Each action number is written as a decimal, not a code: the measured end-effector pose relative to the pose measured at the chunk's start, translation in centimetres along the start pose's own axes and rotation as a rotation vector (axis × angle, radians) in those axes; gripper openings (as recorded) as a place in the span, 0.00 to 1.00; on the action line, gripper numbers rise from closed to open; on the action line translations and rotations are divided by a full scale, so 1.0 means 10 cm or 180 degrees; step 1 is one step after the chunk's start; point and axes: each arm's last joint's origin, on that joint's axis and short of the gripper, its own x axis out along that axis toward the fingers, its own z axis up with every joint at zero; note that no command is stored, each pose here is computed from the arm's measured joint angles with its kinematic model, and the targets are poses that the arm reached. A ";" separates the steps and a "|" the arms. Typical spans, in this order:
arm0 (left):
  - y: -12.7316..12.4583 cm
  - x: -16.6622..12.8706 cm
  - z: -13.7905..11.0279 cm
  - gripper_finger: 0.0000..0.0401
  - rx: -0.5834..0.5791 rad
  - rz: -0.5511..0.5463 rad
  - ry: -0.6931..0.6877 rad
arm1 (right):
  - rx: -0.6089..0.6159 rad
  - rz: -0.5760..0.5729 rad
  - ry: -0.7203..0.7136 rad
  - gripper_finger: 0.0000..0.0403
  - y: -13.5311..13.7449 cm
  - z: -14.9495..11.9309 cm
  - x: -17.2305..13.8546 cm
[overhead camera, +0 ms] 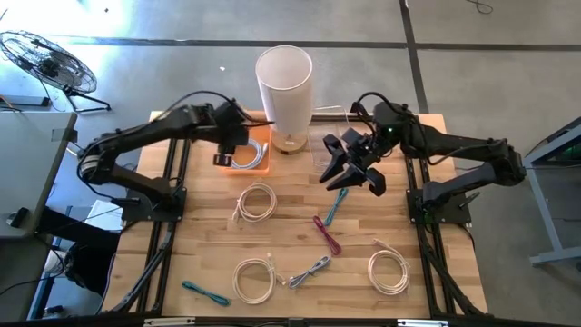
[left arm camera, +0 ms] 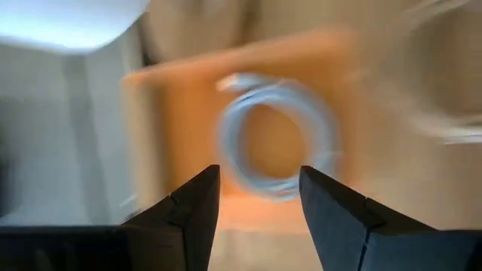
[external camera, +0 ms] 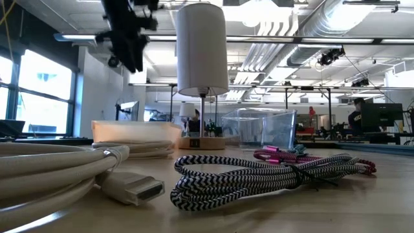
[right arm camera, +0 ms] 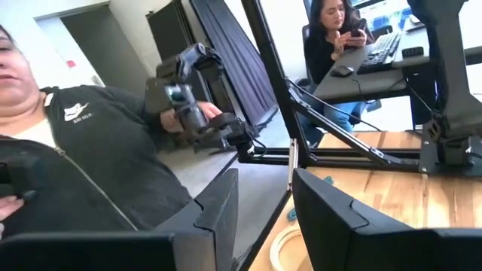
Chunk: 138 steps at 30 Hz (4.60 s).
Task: Pick & Place USB Port
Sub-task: Put the top light brown HDMI cable into the orange bin
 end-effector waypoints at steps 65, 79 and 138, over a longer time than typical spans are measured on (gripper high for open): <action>-2.05 1.36 0.36 0.44 0.1627 -0.0867 0.0175 | 0.0184 -0.1797 0.1384 0.29 0.77 -0.66 0.07; -2.06 1.50 0.32 0.07 0.1186 -0.1641 0.0285 | 0.0210 -0.1810 0.1291 0.29 0.77 -0.64 0.08; 0.24 0.32 -0.18 0.07 0.1168 -0.1020 0.0348 | -0.0820 -0.1246 0.0345 0.29 0.79 -0.38 -0.06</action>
